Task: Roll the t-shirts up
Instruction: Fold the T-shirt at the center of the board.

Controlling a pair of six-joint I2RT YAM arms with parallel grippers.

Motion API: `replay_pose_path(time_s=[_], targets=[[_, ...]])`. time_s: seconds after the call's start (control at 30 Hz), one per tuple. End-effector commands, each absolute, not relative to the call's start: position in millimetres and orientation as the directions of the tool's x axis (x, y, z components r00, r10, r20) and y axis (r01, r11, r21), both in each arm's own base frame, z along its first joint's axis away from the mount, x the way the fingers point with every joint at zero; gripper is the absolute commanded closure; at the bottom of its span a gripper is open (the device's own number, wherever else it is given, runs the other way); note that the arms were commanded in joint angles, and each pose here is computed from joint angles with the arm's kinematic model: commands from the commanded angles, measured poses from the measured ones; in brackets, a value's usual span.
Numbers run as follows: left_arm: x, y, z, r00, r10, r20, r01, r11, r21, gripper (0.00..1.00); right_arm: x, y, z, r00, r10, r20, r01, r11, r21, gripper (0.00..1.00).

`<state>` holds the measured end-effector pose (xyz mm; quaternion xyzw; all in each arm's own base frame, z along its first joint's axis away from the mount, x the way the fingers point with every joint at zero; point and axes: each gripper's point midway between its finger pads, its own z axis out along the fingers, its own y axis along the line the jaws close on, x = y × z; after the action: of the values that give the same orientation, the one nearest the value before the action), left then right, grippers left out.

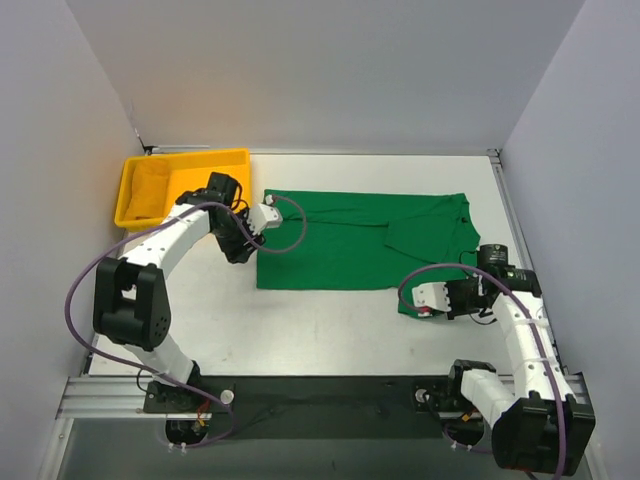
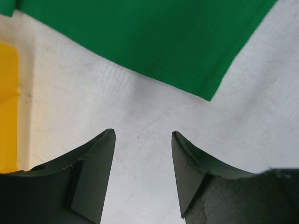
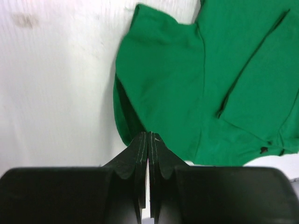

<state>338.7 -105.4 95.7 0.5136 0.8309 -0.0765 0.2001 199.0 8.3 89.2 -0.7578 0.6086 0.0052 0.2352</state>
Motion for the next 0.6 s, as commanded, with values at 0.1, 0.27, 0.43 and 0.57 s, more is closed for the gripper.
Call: replay_pose_path(time_s=[0.1, 0.27, 0.43, 0.57], targets=[[300.1, -144.5, 100.4, -0.083, 0.859, -0.506, 0.98, 0.162, 0.114, 0.39, 206.4, 17.1, 84.5, -0.068, -0.921, -0.384, -0.929, 0.199, -0.312, 1.0], [301.7, -160.0, 83.5, -0.043, 0.869, -0.493, 0.977, 0.14, 0.162, 0.44, 225.4, 13.7, 96.3, -0.233, -0.873, -0.428, -0.872, 0.382, -0.305, 1.0], [294.6, -162.1, 59.9, -0.022, 0.884, -0.468, 0.975, 0.122, 0.185, 0.48, 232.6, 8.7, 99.9, -0.319, -0.841, -0.437, -0.829, 0.471, -0.301, 1.0], [297.3, -162.1, 48.9, -0.018, 0.892, -0.451, 0.976, 0.113, 0.184, 0.49, 229.9, 5.9, 97.8, -0.335, -0.84, -0.428, -0.822, 0.482, -0.302, 1.0]])
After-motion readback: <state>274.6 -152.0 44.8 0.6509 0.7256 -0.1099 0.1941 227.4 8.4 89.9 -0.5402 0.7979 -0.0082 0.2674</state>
